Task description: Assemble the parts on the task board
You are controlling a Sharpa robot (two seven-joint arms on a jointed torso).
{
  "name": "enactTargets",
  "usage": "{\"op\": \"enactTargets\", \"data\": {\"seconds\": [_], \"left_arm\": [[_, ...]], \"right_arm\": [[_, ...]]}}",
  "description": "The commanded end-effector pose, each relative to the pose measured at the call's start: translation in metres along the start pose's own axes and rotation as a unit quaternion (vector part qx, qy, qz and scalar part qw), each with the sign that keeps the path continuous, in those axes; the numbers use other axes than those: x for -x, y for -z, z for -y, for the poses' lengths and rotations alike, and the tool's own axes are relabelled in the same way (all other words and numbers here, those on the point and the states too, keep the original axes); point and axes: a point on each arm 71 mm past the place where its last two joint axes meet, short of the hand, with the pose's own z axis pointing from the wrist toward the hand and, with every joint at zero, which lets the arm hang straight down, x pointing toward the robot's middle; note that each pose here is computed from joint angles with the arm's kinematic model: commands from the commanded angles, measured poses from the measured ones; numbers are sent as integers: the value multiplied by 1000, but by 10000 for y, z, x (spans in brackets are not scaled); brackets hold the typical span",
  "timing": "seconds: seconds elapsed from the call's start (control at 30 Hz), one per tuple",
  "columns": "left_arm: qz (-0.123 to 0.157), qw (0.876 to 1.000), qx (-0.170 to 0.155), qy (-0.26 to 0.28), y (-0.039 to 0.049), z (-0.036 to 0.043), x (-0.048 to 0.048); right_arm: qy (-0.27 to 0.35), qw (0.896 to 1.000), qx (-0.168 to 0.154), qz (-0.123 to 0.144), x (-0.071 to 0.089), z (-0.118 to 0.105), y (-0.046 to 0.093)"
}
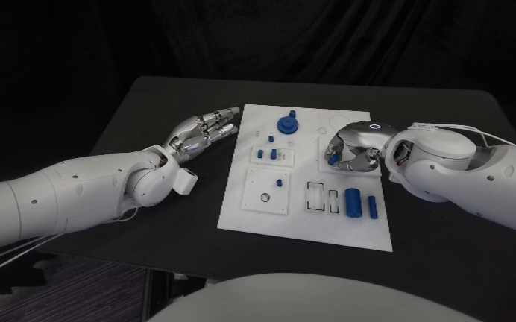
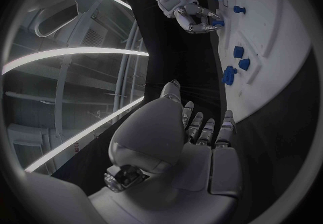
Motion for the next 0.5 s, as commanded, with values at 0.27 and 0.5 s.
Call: {"op": "enactTargets", "data": {"seconds": [0.27,0.5], "left_arm": [[-5,999,-31,9,-1,34,-19],[-6,1000,-30,9,2,29,-20]], "right_arm": [[0,1000,9,6,1,-21,-13],[-3,999,21,27,31,-56,-13]]}}
